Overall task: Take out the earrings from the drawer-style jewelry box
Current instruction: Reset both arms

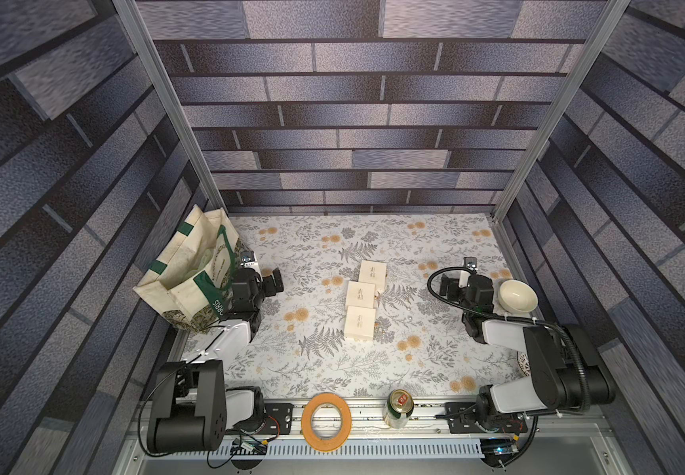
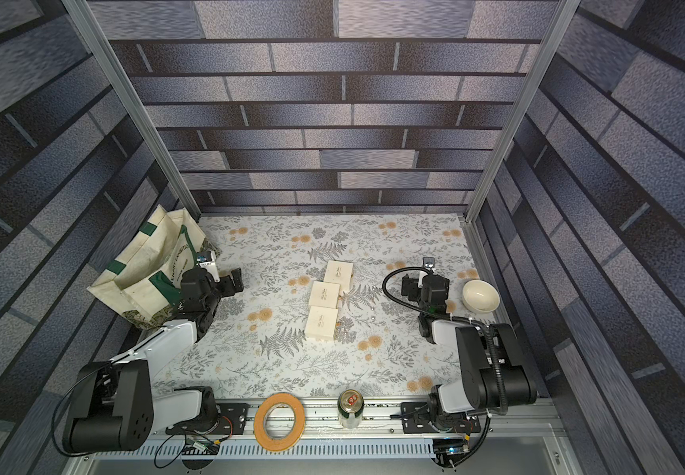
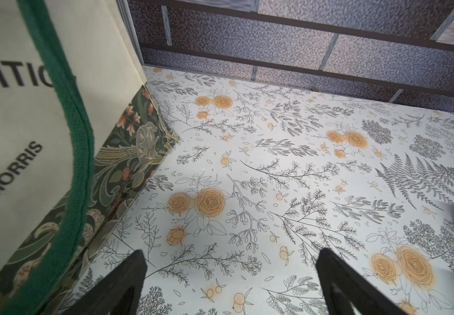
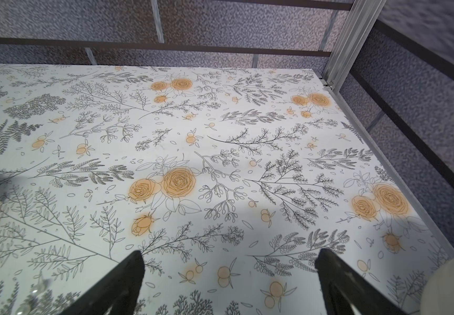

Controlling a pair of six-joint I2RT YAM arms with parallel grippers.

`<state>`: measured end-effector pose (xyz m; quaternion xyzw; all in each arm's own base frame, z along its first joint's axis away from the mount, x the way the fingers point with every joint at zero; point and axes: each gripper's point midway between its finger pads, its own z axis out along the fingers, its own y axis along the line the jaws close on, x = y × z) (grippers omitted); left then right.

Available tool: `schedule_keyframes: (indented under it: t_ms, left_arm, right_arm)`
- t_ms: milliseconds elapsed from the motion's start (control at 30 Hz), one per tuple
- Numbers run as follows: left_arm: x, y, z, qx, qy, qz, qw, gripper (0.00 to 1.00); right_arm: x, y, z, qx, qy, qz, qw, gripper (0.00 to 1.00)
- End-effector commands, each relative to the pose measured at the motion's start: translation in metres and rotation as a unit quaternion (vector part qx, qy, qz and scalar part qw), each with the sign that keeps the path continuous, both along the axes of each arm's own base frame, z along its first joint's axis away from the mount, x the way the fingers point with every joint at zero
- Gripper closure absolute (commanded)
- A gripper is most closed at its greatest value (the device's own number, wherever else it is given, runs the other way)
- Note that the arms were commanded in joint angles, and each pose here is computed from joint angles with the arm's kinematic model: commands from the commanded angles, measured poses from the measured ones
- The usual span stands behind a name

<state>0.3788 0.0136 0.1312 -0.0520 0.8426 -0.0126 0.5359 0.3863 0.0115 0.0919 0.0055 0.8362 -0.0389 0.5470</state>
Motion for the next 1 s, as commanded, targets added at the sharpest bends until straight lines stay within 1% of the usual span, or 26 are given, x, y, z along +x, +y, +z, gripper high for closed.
schedule_keyframes:
  t_ms: [0,167,233,367,433,467,533,567,967]
  left_arm:
    - [0.005,-0.002,-0.005,0.024,-0.014,-0.023,0.999,0.0]
    - [0.01,-0.001,-0.02,0.037,-0.01,-0.026,0.999,0.0]
    - [0.012,-0.001,-0.021,0.036,-0.008,-0.03,0.999,0.0]
    - [0.015,0.001,-0.031,0.028,-0.029,-0.023,0.999,0.0]
    - [0.017,0.006,-0.041,0.028,-0.026,-0.009,0.999,0.0]
    - [0.02,0.009,-0.041,0.029,-0.032,0.001,0.999,0.0]
    - [0.02,0.015,-0.043,0.02,-0.015,0.014,1.0,0.0]
    - [0.021,0.017,-0.043,0.018,-0.02,0.018,0.999,0.0]
    - [0.021,0.018,-0.042,0.015,-0.018,0.018,1.0,0.0]
  right_arm:
    - [0.003,-0.003,0.007,-0.003,-0.028,-0.008,1.0,0.0]
    - [0.002,-0.007,-0.002,-0.001,-0.026,-0.021,0.999,0.0]
    - [0.001,-0.008,0.0,-0.002,-0.033,-0.024,0.999,0.0]
    - [0.001,-0.008,-0.001,-0.001,-0.032,-0.023,0.999,0.0]
    - [0.002,-0.008,0.0,-0.001,-0.033,-0.023,0.999,0.0]
    - [0.001,-0.008,-0.001,-0.001,-0.032,-0.023,0.999,0.0]
    - [0.001,-0.008,-0.001,-0.001,-0.031,-0.024,0.999,0.0]
    - [0.001,-0.008,0.0,-0.001,-0.032,-0.023,0.999,0.0]
    - [0.002,-0.008,0.0,-0.001,-0.032,-0.023,0.999,0.0]
